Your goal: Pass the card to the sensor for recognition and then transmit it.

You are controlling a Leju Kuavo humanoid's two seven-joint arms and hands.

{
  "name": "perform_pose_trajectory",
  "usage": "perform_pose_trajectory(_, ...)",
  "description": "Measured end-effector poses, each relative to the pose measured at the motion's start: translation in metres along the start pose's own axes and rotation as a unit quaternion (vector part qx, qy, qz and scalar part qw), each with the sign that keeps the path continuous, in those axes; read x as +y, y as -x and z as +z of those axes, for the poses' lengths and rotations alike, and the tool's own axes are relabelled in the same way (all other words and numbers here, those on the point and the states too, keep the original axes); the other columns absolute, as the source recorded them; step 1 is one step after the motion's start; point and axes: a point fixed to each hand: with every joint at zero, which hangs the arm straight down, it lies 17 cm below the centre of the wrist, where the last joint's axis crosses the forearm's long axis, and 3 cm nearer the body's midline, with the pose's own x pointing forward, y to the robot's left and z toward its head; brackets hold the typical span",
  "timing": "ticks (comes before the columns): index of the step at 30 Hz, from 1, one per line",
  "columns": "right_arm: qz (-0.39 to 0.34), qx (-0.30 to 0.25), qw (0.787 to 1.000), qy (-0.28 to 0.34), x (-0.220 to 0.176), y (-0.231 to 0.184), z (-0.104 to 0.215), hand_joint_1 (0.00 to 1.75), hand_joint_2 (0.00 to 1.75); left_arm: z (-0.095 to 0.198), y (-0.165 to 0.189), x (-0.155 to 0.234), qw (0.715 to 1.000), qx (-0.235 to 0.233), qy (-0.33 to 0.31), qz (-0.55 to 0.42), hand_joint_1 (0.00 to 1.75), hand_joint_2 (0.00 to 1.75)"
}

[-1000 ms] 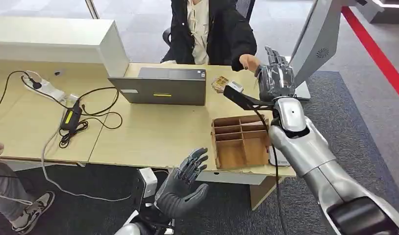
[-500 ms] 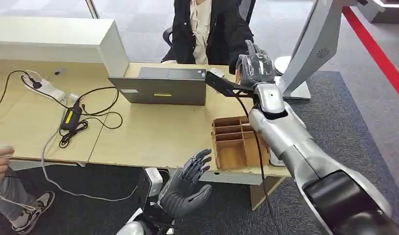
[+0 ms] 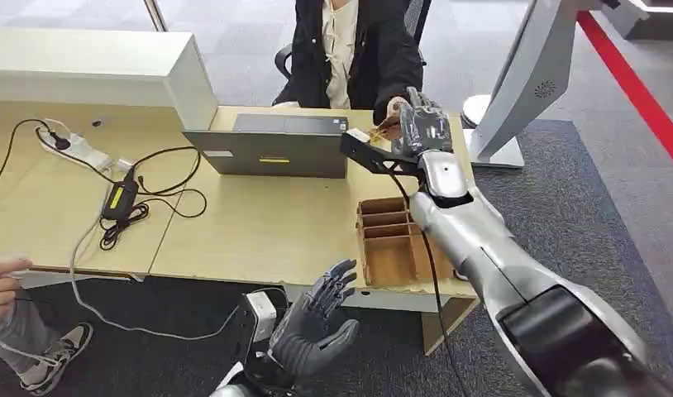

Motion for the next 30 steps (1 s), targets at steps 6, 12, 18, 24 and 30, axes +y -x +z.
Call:
perform_pose_trajectory(6,0.002,0.005,1.000,-0.008,0.006,0.002,0.001,0.00,1.75,0.001,0.001,-0.001,1.000,0.002,0.000,0.002,0.00,1.75)
perform_pose_trajectory(12,0.006,0.006,1.000,-0.014,0.012,0.003,0.003,0.00,1.75,0.001,0.001,0.000,1.000,0.003,-0.002,0.004,0.00,1.75)
perform_pose_trajectory(18,-0.005,0.002,1.000,-0.014,0.013,0.001,0.004,0.00,1.75,0.002,0.001,0.000,1.000,0.002,-0.002,0.004,0.00,1.75)
perform_pose_trajectory(24,-0.087,-0.021,0.994,0.057,-0.017,-0.010,0.001,0.00,1.75,0.002,0.002,0.006,1.000,0.000,-0.016,-0.007,0.00,1.75)
perform_pose_trajectory(30,-0.152,-0.094,0.973,0.149,-0.061,-0.044,0.016,0.00,1.75,0.006,0.007,0.017,0.999,0.007,-0.036,-0.017,0.00,1.75)
